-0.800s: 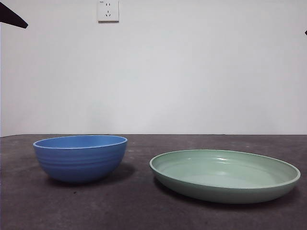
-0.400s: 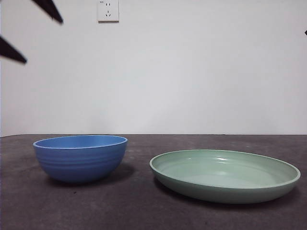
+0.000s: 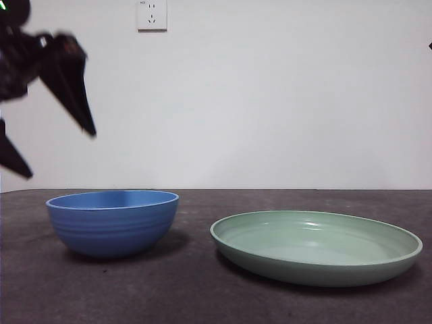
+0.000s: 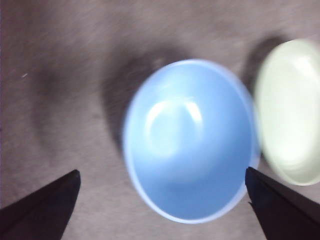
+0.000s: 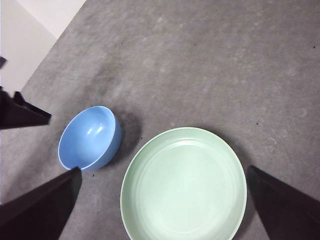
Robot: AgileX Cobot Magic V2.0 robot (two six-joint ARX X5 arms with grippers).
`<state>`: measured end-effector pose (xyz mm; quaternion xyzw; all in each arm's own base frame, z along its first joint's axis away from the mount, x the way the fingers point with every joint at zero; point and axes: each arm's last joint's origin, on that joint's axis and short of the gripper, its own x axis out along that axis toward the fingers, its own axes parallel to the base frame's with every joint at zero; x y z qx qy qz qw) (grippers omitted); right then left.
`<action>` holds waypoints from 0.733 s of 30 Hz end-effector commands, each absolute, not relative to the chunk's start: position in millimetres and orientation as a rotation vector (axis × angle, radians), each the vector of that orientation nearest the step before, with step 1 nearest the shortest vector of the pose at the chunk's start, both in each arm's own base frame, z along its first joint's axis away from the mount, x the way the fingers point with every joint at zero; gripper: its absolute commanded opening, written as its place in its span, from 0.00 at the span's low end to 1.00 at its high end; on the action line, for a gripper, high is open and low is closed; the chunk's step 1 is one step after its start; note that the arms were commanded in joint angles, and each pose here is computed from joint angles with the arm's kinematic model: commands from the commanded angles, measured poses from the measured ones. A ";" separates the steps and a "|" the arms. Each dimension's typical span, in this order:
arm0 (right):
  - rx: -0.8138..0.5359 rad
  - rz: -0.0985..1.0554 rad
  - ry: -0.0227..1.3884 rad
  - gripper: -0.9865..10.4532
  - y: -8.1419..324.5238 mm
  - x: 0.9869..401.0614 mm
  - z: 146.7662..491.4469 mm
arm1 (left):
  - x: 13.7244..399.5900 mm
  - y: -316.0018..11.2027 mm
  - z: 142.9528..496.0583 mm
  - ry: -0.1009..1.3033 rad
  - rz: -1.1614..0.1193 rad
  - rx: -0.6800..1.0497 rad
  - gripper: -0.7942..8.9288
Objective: Pick up the blue bowl, put it on the green plate, put it on desk
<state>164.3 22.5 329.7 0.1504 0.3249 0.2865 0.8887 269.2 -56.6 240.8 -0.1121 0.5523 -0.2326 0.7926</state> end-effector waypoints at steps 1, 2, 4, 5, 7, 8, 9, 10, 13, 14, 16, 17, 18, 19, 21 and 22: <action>0.302 0.605 0.658 0.56 23.2 165.0 334.3 | 279.1 -62.3 232.9 1.205 -0.505 -0.202 0.62; 0.302 0.605 0.658 0.56 23.2 165.0 334.3 | 281.8 -64.4 228.3 1.216 -0.509 -0.197 0.62; 0.303 0.605 0.658 0.56 23.2 165.0 334.3 | 286.6 -68.6 220.3 1.229 -0.516 -0.191 0.62; 0.303 0.605 0.658 0.56 23.2 165.0 334.3 | 289.2 -70.8 216.1 1.235 -0.520 -0.188 0.61; 0.303 0.605 0.659 0.56 23.2 165.0 334.3 | 292.9 -74.1 210.0 1.244 -0.515 -0.175 0.59; 0.303 0.605 0.658 0.56 23.2 165.0 334.3 | 294.7 -75.9 207.2 1.250 -0.507 -0.162 0.58; 0.303 0.605 0.658 0.56 23.2 165.0 334.3 | 296.0 -77.2 204.9 1.254 -0.494 -0.147 0.58; 0.303 0.605 0.658 0.56 23.2 165.0 334.3 | 297.0 -78.3 203.2 1.256 -0.484 -0.135 0.58; 0.303 0.605 0.658 0.56 23.2 165.0 334.3 | 299.4 -80.1 198.4 1.264 -0.452 -0.104 0.58; 0.303 0.605 0.658 0.56 23.2 165.0 334.3 | 300.1 -80.5 196.9 1.267 -0.448 -0.100 0.58; 0.303 0.605 0.658 0.56 23.2 165.0 334.3 | 300.5 -80.8 195.1 1.274 -0.447 -0.099 0.55; 0.303 0.605 0.658 0.56 23.2 165.0 334.3 | 300.6 -80.8 194.8 1.275 -0.447 -0.100 0.50; 0.303 0.605 0.658 0.56 23.2 165.0 334.3 | 300.6 -80.8 194.7 1.276 -0.447 -0.099 0.47; 0.303 0.605 0.658 0.56 23.2 165.0 334.3 | 300.7 -80.8 194.7 1.275 -0.447 -0.099 0.42; 0.303 0.605 0.658 0.56 23.2 165.0 334.3 | 300.4 -80.8 194.6 1.278 -0.447 -0.100 0.35; 0.303 0.605 0.658 0.56 23.2 165.0 334.3 | 300.3 -80.7 194.6 1.280 -0.446 -0.099 0.33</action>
